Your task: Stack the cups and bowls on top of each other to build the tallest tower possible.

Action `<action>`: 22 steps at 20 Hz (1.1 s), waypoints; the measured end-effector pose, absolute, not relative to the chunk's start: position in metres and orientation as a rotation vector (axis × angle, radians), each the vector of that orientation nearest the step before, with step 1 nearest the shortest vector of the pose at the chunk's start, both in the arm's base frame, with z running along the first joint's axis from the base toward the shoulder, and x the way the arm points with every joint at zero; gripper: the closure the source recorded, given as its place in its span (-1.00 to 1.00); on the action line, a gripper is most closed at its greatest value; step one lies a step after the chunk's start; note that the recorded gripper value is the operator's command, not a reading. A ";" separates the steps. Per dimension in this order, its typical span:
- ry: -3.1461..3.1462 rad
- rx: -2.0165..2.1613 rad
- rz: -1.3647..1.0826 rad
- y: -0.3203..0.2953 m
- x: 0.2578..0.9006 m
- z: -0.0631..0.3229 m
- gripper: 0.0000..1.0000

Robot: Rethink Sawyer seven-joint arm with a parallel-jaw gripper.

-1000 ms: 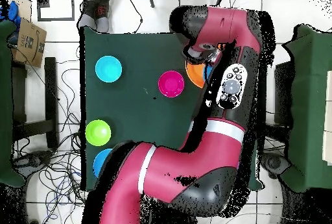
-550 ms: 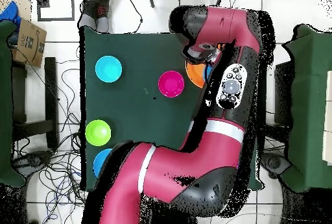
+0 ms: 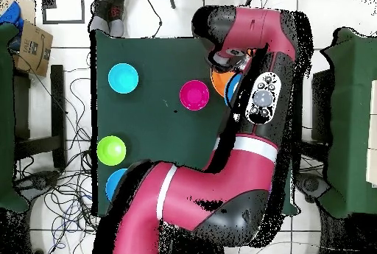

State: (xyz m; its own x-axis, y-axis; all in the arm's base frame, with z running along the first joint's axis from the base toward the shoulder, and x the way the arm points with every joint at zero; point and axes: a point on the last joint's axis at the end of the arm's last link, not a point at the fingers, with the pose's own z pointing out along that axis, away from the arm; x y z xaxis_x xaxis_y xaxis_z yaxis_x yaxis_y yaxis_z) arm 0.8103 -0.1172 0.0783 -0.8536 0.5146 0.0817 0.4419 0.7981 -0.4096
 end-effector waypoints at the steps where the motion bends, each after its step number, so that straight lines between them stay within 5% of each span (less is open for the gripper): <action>1: -2.798 -0.752 0.569 -0.117 0.810 0.078 -1.00; 16: -2.804 -0.754 0.573 -0.116 0.816 0.087 -1.00; 22: -2.749 -0.769 0.611 -0.113 0.828 0.127 -1.00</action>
